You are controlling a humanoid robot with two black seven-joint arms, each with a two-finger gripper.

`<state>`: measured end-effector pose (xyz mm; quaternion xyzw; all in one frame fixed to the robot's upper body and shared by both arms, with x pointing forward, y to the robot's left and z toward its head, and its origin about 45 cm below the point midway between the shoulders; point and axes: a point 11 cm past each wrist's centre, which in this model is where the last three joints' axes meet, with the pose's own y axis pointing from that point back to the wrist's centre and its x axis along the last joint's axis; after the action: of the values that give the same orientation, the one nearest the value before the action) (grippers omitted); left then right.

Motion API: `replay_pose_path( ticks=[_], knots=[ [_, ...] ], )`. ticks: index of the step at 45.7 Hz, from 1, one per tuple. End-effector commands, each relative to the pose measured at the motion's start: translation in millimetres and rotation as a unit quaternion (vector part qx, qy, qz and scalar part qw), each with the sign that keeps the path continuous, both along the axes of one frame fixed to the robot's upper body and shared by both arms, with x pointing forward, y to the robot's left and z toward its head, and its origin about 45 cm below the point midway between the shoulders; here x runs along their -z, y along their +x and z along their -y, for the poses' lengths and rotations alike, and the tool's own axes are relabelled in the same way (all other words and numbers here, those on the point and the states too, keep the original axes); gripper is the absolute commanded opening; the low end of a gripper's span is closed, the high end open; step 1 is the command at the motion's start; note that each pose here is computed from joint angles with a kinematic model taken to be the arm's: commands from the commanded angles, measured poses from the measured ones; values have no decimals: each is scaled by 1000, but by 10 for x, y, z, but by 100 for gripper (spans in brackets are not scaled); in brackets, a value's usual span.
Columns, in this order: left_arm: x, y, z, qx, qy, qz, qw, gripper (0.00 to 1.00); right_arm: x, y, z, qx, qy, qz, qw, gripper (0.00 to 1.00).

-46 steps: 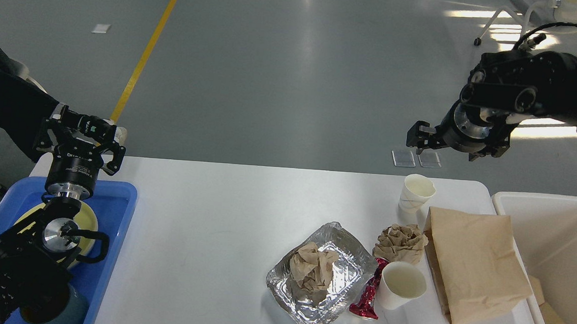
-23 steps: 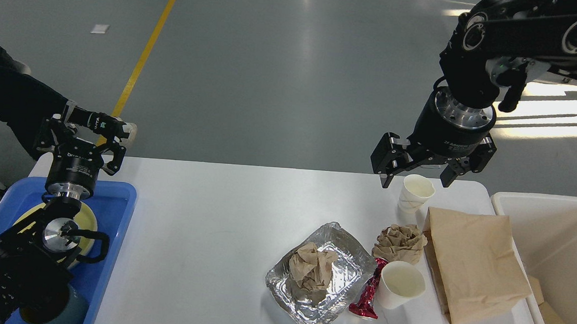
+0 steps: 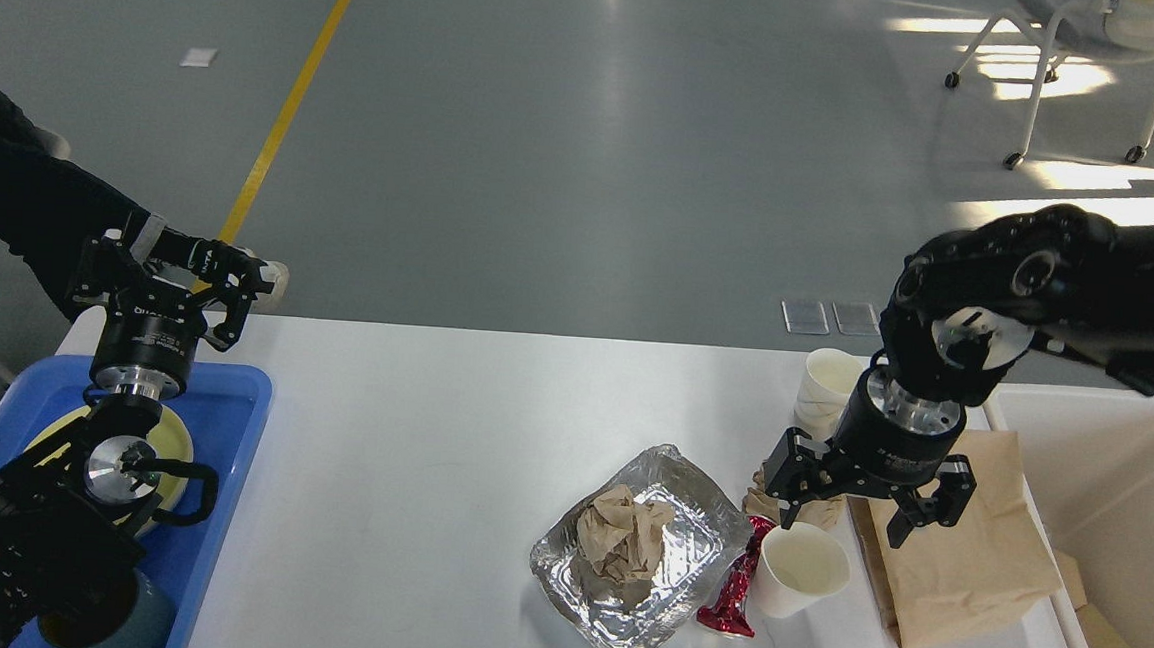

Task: Tidy desktop
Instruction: 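Lower the right gripper and grasp the white paper cup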

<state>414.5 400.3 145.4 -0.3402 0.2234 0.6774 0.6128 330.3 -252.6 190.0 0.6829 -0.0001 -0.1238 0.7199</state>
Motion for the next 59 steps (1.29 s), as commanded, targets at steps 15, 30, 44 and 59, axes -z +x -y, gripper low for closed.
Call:
replay_pose_path(
  ticks=[15, 30, 44, 59],
  knots=[
    [0, 0, 0, 0, 0, 0, 1000, 97, 550, -170, 380, 59, -19, -12, 998, 94],
    [0, 0, 0, 0, 0, 0, 1000, 97, 656, -192, 390, 78, -24, 11, 997, 53],
    [0, 0, 0, 0, 0, 0, 1000, 97, 667, -253, 360, 83, -19, 0, 996, 0],
    [0, 0, 0, 0, 0, 0, 1000, 97, 258, -92, 400, 91, -5, 29, 995, 0]
  ],
)
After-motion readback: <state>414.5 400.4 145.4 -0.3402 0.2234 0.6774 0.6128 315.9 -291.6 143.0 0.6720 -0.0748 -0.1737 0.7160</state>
